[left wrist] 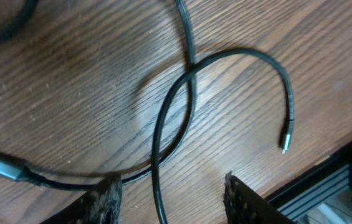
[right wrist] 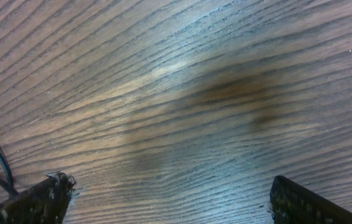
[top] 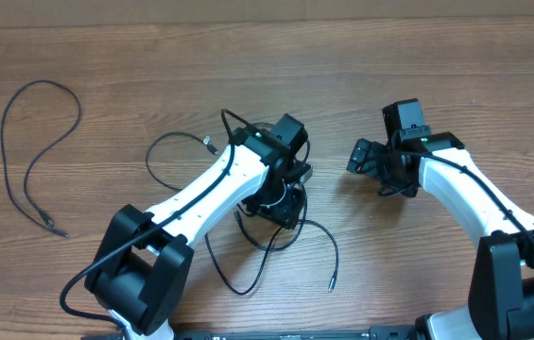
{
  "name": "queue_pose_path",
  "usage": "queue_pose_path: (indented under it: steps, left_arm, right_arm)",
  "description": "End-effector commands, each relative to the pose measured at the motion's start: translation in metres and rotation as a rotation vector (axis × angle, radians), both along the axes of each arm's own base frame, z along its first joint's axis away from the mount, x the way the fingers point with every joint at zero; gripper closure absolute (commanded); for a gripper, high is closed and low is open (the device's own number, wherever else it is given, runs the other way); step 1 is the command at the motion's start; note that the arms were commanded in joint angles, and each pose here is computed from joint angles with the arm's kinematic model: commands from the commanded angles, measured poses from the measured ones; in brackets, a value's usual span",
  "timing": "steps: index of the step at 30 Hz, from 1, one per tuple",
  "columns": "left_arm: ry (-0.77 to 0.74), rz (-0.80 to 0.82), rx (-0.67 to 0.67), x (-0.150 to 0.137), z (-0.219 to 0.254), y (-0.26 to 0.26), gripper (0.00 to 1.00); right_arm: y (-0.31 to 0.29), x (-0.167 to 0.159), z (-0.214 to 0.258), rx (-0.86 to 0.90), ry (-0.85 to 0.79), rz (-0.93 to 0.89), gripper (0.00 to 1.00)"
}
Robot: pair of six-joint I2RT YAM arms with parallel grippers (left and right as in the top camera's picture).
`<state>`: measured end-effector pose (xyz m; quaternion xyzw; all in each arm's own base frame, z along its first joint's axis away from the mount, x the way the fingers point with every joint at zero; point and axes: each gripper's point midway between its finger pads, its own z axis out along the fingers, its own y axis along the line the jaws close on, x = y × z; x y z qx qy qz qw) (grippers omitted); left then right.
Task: Untangle cables
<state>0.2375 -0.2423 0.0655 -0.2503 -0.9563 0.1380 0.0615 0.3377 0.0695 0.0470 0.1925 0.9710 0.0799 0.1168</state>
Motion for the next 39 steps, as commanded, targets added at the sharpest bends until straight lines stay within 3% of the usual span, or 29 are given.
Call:
queue_pose_path:
  steps: [1,14,30,34,39]
  left_arm:
    - [0.029,0.063,0.040,-0.007,-0.015,0.007,0.48]
    - [-0.007,0.106,-0.070,0.000,-0.024,-0.020,0.46]
    - [0.054,0.111,-0.013,-0.018,-0.033,-0.007,0.46]
    - [0.070,0.112,0.000,-0.023,-0.036,-0.003,0.62]
    - [0.064,0.108,-0.005,-0.022,-0.037,-0.005,0.64]
  right_arm:
    - [-0.002,-0.002,-0.003,-0.009,0.007,-0.010,0.00]
    - [-0.002,-0.002,-0.003,-0.009,0.007,-0.010,0.00]
    - [-0.002,-0.002,-0.003,-0.009,0.007,-0.010,0.00]
    - [-0.002,-0.002,-0.003,-0.009,0.007,-0.010,0.00]
    - [-0.002,-0.002,-0.003,-0.009,0.007,-0.010,0.00]
